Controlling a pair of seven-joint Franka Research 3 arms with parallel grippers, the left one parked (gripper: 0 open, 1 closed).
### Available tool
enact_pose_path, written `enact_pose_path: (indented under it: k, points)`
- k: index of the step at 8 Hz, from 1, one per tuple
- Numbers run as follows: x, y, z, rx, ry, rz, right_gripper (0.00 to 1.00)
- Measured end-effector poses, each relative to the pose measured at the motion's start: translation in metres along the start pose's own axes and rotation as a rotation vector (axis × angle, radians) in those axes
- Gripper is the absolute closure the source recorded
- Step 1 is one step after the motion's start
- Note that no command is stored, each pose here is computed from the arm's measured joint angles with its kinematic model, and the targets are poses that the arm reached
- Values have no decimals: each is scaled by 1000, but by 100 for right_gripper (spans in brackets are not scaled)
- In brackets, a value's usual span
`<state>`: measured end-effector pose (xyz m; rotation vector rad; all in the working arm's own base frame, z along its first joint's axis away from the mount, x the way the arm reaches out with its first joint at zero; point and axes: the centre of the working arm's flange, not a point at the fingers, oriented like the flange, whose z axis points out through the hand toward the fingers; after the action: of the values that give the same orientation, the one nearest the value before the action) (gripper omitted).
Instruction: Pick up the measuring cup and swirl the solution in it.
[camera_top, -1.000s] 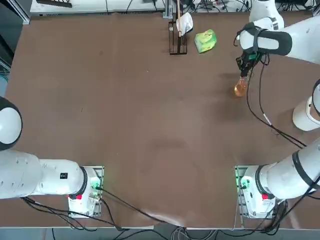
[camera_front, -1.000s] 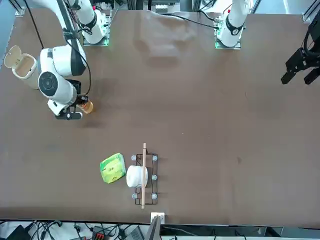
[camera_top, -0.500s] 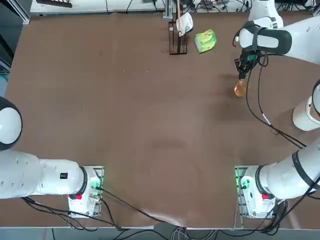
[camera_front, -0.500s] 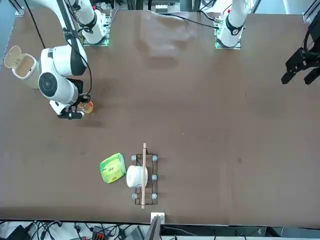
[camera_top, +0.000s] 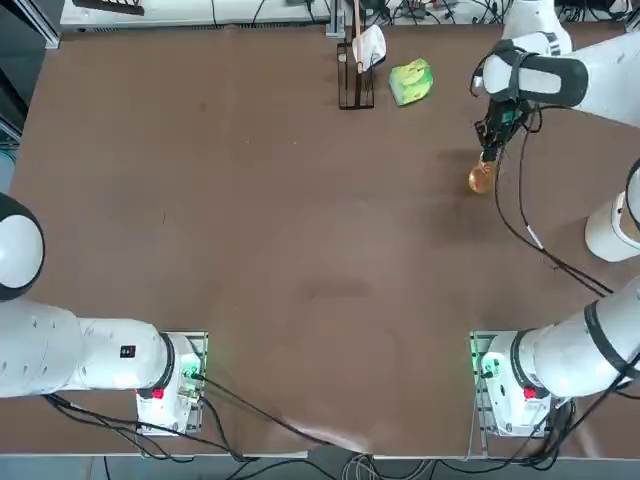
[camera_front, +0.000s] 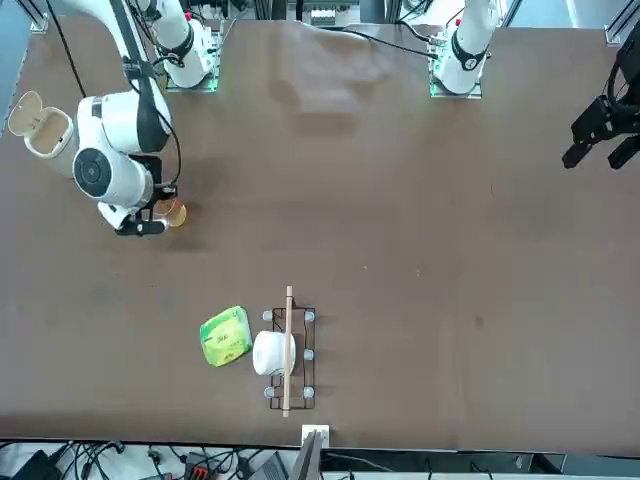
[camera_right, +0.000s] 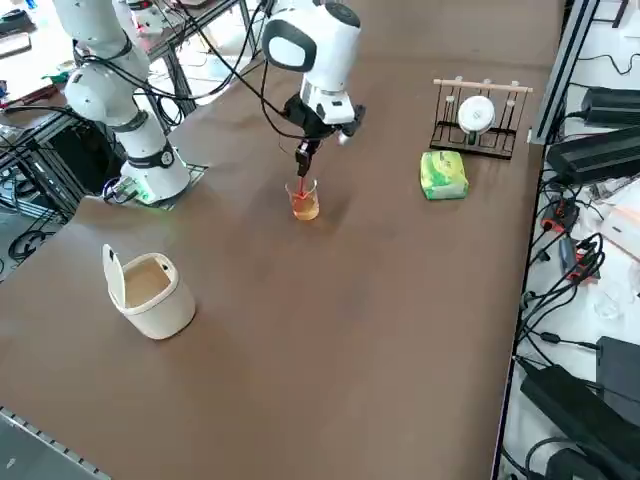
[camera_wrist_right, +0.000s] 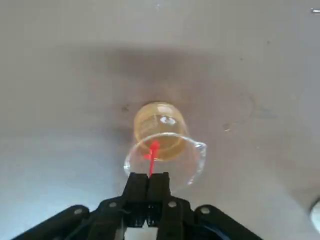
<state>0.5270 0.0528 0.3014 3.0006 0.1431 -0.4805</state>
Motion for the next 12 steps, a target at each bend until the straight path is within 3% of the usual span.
enact_pose_path:
  k: [7,12]
  points:
    - [14,11,-22,-14,50,-14,98]
    - [12,-7,-17,21,13,-22,98]
